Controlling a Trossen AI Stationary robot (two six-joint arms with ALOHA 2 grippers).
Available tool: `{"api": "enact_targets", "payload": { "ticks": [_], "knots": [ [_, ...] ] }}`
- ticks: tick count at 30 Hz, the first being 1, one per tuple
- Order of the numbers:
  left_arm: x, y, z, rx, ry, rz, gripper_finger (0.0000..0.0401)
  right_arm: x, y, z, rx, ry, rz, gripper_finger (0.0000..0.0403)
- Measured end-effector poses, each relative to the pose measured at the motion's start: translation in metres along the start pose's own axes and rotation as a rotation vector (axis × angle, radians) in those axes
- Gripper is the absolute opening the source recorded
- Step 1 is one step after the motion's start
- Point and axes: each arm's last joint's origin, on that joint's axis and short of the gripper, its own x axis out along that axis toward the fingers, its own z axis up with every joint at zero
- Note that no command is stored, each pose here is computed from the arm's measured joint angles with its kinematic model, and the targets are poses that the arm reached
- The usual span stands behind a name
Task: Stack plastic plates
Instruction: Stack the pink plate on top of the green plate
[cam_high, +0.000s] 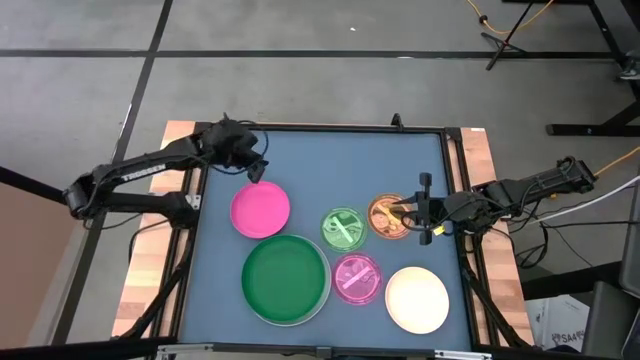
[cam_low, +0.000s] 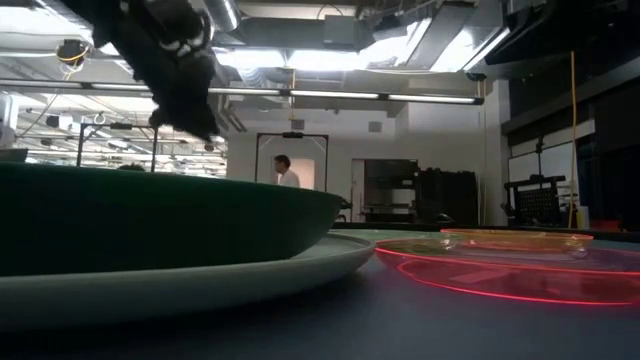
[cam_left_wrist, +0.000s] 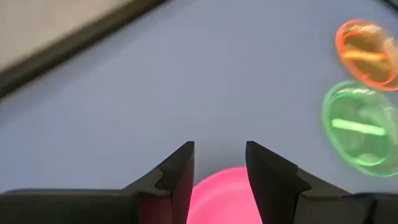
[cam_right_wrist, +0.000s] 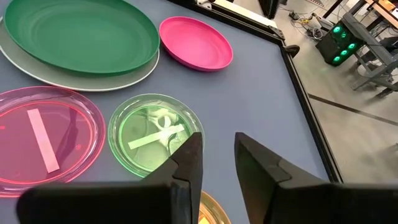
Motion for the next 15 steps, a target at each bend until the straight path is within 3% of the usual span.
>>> {"api": "enact_targets", "payload": {
  "ticks": [15],
  "knots": [
    [0.039,0.034,-0.019,-0.123,0.34,0.144,0.0137,0.0,0.0,0.0,-0.002,0.0,0.0,0.0083]
  ]
}}
